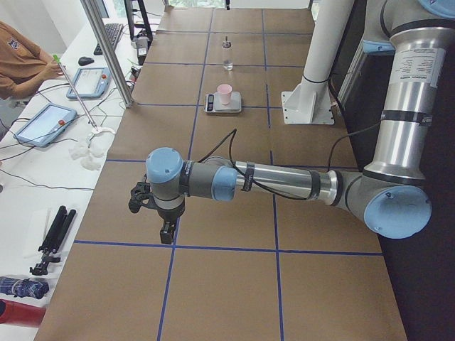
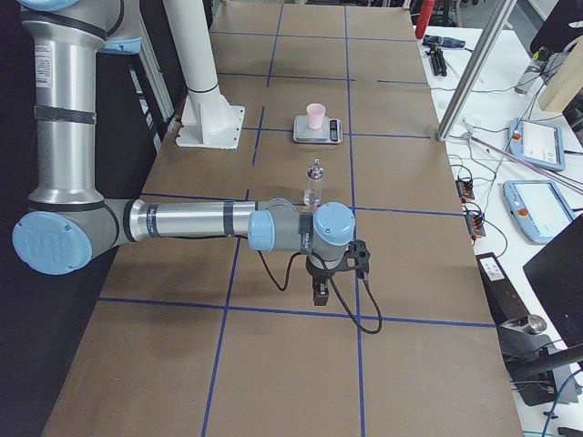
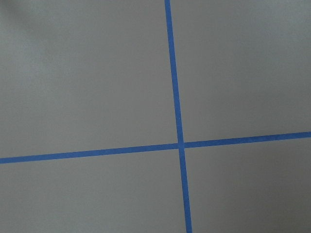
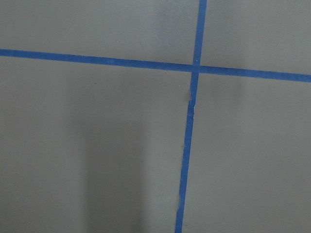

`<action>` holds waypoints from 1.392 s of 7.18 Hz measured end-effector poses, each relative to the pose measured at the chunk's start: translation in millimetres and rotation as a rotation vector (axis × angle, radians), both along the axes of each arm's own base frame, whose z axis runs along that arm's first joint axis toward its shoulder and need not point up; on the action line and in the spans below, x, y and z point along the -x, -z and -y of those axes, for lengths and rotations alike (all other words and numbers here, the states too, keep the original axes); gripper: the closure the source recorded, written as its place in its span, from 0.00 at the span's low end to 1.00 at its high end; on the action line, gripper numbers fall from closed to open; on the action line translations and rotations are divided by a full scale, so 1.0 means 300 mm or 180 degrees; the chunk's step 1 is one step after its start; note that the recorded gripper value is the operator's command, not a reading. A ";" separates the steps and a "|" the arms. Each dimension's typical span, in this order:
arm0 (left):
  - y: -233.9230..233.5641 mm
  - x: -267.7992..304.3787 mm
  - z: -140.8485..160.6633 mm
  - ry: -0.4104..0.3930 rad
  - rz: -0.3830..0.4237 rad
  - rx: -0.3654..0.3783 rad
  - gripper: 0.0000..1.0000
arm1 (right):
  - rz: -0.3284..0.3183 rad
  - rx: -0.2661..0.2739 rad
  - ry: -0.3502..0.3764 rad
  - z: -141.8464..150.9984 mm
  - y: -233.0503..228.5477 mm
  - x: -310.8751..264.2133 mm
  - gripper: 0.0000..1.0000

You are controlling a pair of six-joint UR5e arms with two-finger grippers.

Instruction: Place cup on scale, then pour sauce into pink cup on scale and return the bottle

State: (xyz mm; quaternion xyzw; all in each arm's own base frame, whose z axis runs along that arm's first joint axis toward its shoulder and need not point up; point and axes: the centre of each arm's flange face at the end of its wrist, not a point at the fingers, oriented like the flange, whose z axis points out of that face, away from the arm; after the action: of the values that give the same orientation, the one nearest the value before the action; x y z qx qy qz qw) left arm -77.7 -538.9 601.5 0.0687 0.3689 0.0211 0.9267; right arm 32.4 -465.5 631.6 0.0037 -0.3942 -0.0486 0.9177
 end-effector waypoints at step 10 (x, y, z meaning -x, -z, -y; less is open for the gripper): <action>0.027 -0.062 0.023 -0.0118 -0.0120 -0.0137 0.00 | -0.0002 -0.0086 -0.0020 0.024 -0.010 0.003 0.00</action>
State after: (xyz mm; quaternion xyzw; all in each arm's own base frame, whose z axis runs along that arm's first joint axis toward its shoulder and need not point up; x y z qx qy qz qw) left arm -59.0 -545.7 593.4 0.0821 0.3870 0.0449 0.9173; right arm 31.5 -472.8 634.5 0.0174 -0.3931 -0.0511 0.9179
